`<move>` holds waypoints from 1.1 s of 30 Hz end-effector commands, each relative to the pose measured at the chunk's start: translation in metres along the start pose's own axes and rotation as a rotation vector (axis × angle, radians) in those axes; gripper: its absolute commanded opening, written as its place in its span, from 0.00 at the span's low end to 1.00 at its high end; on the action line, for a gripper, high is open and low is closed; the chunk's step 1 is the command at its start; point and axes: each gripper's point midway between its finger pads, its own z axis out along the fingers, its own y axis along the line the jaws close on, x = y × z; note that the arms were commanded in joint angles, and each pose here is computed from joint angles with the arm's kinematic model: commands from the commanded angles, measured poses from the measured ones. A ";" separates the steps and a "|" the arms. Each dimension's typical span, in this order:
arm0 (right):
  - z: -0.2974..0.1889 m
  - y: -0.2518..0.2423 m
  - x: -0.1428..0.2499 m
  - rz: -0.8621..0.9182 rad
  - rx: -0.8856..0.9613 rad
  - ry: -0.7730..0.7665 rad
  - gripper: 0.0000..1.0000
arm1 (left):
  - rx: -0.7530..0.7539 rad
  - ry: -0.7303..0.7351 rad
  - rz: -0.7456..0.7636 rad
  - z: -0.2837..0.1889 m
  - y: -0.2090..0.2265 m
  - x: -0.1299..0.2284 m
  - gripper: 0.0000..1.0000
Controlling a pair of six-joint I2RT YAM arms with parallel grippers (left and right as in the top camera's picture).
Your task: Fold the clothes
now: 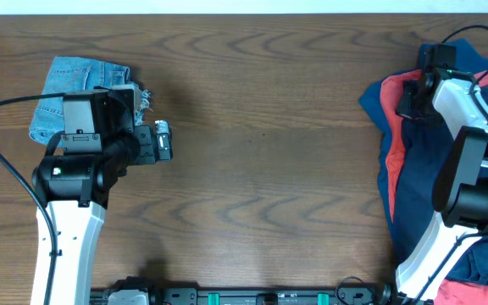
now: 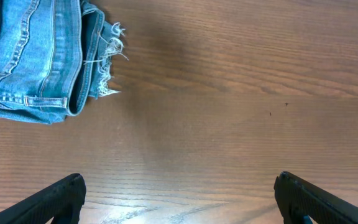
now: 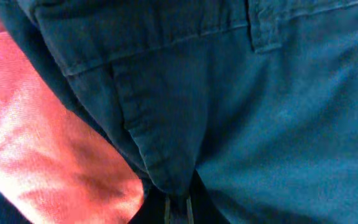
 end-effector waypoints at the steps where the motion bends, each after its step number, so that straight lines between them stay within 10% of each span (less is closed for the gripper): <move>1: -0.056 -0.006 -0.036 0.022 -0.004 -0.144 0.01 | 0.015 -0.021 0.013 -0.007 -0.005 -0.006 0.98; 13: -0.242 0.044 -0.072 -0.093 -0.424 -0.511 0.01 | -0.088 -0.131 -0.117 -0.044 0.017 -0.012 0.98; 22: -0.344 0.199 0.054 -0.499 -0.836 -0.465 0.11 | -0.149 -0.380 -0.226 -0.122 0.033 -0.026 0.98; 28: -0.337 0.297 0.194 -0.884 -0.908 -0.309 0.55 | -0.216 -0.461 -0.240 -0.148 0.043 -0.028 0.98; 33: -0.322 0.305 0.203 -0.886 -0.741 -0.380 0.77 | -0.218 -0.440 -0.243 -0.144 0.043 -0.025 0.98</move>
